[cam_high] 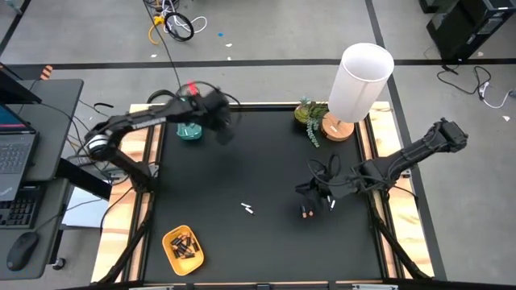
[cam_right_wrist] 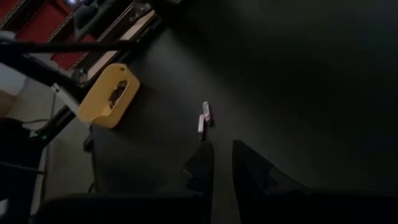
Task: Sort batteries
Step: Put the silver battery into the blue bin
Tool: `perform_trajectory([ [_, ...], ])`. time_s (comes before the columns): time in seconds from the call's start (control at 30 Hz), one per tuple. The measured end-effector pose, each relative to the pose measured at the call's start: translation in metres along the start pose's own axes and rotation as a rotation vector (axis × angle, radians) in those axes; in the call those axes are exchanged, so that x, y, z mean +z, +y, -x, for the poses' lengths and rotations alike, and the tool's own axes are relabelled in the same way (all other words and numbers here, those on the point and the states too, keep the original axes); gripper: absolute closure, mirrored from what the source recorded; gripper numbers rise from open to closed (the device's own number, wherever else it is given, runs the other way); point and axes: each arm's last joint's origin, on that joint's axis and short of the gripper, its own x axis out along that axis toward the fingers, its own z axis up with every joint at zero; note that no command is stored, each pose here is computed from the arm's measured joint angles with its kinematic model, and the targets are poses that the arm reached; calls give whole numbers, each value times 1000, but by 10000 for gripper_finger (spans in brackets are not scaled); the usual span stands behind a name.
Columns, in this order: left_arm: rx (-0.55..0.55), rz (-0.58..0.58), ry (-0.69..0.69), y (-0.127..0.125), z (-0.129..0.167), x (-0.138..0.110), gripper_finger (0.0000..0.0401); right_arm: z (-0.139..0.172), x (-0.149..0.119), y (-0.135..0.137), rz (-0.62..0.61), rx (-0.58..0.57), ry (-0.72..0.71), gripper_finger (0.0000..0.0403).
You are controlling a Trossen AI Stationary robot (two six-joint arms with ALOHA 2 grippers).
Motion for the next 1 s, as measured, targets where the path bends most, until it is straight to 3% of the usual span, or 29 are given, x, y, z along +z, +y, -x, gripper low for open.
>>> perform_trajectory([
  [0.2,111,233,55,65,2,-31,371,-2,5,-3,-21,-9,-12,357],
  [0.43,92,451,130,118,-10,-71,371,-2,7,-4,-52,-39,-72,357],
  [0.63,97,539,108,140,-16,-85,369,-5,17,-6,-99,-42,-130,357],
  [0.77,110,529,89,148,-18,-85,369,-7,23,-8,-115,-44,-156,357],
  [1.0,98,526,173,152,-39,-89,367,-7,28,-7,-142,-21,-184,357],
])
